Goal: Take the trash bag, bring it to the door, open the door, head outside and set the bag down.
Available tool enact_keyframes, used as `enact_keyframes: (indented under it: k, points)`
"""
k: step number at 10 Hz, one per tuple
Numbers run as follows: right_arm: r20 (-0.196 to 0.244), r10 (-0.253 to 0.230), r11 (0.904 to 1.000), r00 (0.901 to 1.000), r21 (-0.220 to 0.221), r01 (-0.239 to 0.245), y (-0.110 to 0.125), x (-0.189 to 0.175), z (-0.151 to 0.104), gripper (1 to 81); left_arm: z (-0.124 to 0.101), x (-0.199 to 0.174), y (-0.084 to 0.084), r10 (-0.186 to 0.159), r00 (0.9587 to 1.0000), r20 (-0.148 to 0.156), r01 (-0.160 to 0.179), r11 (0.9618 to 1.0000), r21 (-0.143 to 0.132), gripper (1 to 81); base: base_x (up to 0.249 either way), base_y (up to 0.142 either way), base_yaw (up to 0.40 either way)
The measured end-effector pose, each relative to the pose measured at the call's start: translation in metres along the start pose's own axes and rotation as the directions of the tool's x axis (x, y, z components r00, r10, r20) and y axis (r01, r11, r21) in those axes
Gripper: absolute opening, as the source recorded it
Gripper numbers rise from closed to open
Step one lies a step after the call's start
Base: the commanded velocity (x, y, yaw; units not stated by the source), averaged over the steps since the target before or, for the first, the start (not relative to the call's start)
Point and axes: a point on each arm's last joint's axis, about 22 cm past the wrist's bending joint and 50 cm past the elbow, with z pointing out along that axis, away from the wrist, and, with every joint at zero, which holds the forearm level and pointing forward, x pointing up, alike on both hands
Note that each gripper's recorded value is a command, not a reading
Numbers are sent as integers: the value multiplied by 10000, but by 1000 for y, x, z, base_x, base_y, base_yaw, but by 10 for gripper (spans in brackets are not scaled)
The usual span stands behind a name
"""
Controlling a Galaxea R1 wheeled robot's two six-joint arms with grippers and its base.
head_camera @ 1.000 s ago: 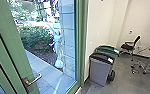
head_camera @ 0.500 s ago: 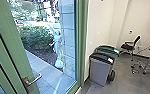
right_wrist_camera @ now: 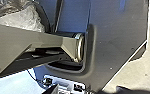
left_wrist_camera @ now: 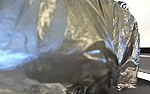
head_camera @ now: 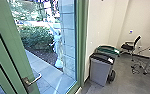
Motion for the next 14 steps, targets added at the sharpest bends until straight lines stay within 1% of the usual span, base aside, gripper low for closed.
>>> enact_keyframes:
  k: [2,3,6,7,8,10,12,13,14]
  points:
    - [22,13,10000,10000,-1,-13,0,-2,0,811,0,1,0,11,10000,-12,-11,10000,3,10,0,0,261]
    - [92,58,10000,9999,37,-58,-3,-9,1,811,-1,5,-2,38,10000,-65,-38,10000,31,10,0,0,294]
    - [-11,51,9999,10000,-94,-51,6,-1,-1,811,-1,-2,-3,67,10000,-24,-67,10000,47,10,0,0,310]
    - [19,73,9999,10000,-117,-73,9,-3,-2,811,-2,-1,-6,67,10000,-49,-66,10000,60,10,0,0,328]
    - [65,98,9998,9999,-174,-97,13,-7,-4,811,-3,-1,-11,61,9999,-87,-60,9999,128,10,0,0,339]
    - [49,106,9998,9999,-146,-105,16,-7,-6,811,-4,-1,-14,60,10000,-77,-58,9999,157,10,0,0,351]
    - [-8,94,9998,10000,170,-94,7,-4,-7,811,-4,-2,-12,61,10000,-78,-60,10000,66,10,0,0,352]
    - [-24,88,9996,10000,257,-88,8,-3,-10,811,-6,-1,-12,64,9999,-96,-64,10000,-23,10,0,0,353]
    - [1,89,9997,10000,208,-89,15,-5,-12,811,-7,-2,-9,66,9999,-98,-68,9998,-165,10,0,0,353]
